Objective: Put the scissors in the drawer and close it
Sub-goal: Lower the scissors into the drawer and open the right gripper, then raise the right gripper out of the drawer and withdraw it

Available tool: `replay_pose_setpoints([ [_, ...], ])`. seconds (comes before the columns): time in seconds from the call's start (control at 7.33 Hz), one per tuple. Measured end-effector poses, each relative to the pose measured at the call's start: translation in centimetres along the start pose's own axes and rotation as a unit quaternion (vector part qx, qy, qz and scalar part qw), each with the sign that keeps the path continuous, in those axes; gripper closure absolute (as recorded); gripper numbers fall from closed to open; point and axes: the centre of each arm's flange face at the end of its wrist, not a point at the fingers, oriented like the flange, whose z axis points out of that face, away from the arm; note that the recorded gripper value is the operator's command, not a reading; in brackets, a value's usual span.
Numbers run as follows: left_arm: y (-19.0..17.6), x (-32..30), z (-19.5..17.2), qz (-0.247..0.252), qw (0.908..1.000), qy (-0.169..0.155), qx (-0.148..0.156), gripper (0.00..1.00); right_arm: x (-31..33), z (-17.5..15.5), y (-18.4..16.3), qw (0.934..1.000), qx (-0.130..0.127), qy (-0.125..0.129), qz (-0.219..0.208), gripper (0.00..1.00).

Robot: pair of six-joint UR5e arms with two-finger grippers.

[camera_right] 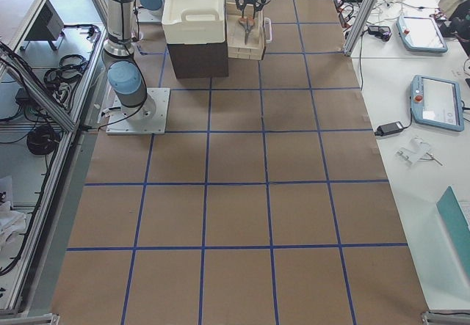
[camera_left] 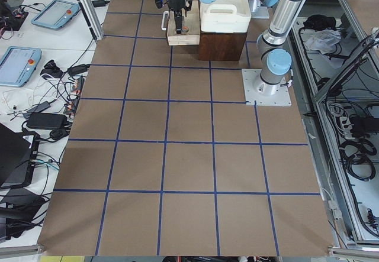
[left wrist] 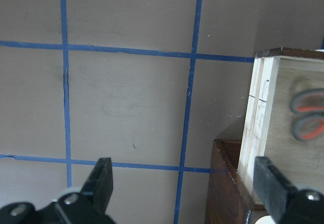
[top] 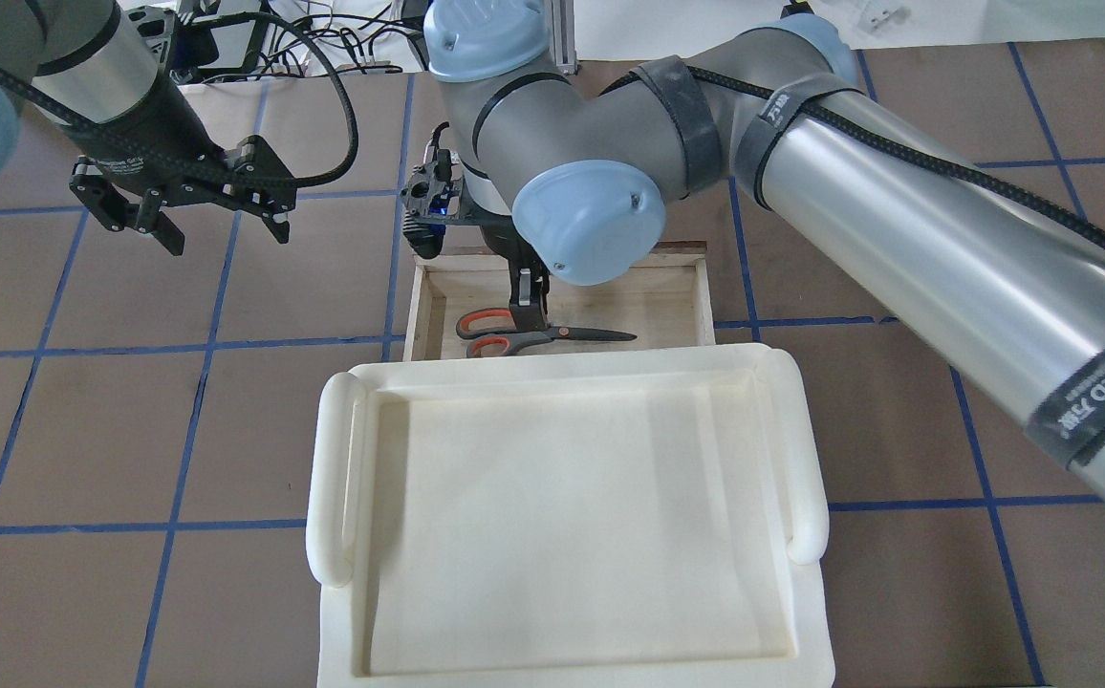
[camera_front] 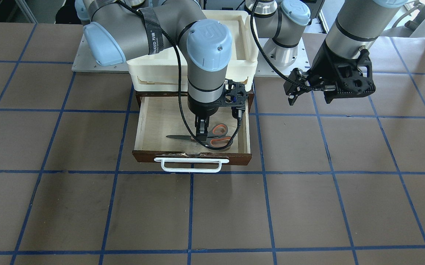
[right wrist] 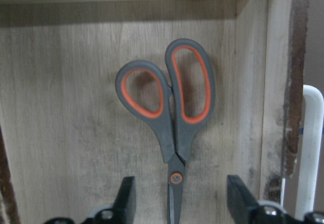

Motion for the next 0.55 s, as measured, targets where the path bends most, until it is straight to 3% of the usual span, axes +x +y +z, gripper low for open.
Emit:
replay_pose_setpoints([
  [0.27,-0.2,-0.2,0.2,-0.003,1.0000,0.004,-0.003,0.00,0.1,-1.1,0.6,0.9998,0.001,0.015,0.010,0.00],
  [0.55,-0.6,-0.6,0.6,-0.006,1.0000,0.001,-0.005,0.00,1.9,-5.0,5.4,0.9946,0.018,0.046,0.091,0.00],
])
